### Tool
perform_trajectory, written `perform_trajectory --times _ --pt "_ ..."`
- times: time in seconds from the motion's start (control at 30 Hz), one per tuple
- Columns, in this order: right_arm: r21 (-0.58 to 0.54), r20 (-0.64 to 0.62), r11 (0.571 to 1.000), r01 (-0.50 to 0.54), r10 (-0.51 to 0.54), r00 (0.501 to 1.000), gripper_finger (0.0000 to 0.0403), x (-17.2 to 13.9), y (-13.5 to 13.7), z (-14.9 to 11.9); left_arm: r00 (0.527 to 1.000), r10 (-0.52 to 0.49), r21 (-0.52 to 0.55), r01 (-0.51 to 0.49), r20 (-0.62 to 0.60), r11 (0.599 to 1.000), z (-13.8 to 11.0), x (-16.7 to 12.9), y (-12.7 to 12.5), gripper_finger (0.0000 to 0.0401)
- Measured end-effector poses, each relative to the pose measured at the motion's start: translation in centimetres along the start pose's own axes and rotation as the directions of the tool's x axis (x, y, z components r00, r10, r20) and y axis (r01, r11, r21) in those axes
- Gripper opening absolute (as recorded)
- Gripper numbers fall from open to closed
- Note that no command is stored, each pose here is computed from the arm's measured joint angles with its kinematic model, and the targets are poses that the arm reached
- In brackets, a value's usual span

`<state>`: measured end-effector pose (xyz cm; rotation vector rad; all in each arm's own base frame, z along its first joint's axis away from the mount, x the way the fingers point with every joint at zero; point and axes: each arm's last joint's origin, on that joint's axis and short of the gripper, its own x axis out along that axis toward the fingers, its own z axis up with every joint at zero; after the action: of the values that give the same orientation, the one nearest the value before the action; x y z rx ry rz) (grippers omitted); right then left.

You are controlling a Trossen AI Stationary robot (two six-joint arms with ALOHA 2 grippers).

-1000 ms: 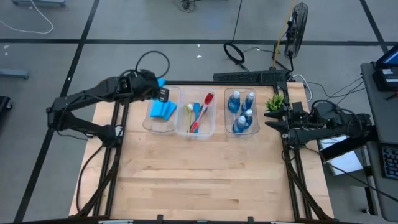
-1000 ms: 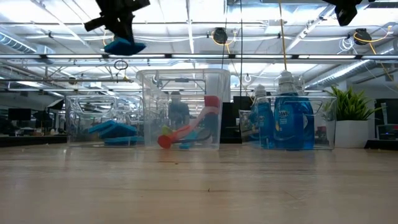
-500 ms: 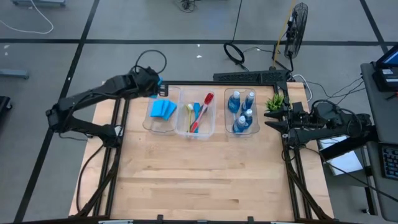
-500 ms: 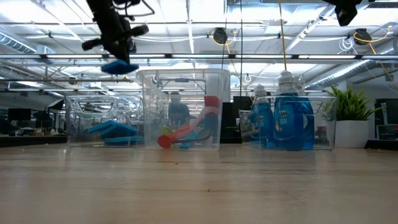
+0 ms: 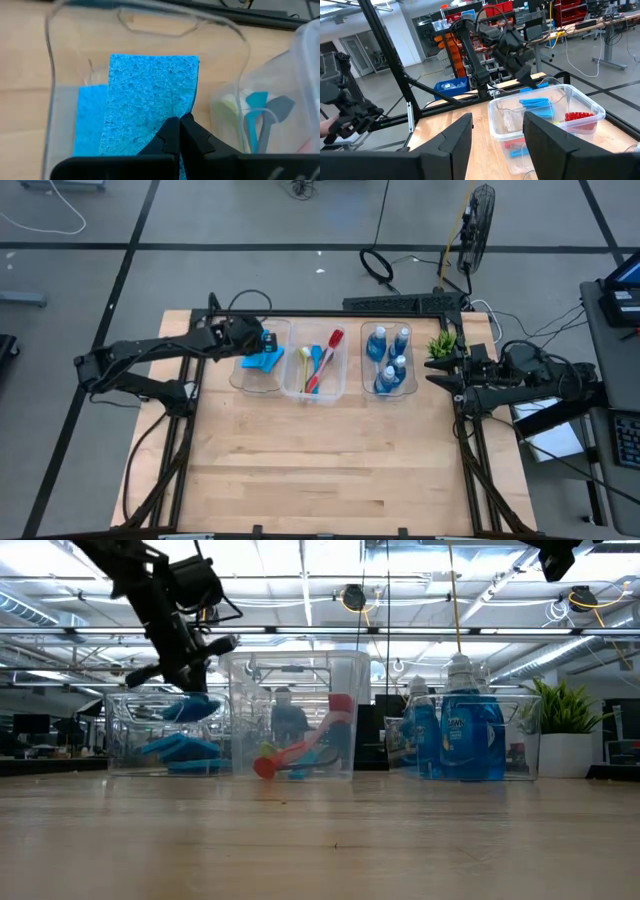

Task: Pick & Place Kitchen Sink Supplies
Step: Put the sponge into the left transparent bin

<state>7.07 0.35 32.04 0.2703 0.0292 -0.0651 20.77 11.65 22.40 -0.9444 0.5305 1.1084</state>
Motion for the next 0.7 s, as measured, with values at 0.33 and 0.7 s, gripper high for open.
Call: perform_trajectory --times 0.33,0.7 --pt "0.000 0.001 1.000 0.003 -0.003 1.000 0.0164 0.0 0.0 0.0 0.999 0.011 -0.045 -0.009 0.047 0.999 -2.4 1.5 0.4 0.0000" --pt "0.002 0.013 1.000 0.000 0.000 1.000 0.0167 0.0 0.0 0.1 0.997 0.069 -0.013 -0.068 0.031 0.998 -3.8 4.2 -0.1 0.0006"
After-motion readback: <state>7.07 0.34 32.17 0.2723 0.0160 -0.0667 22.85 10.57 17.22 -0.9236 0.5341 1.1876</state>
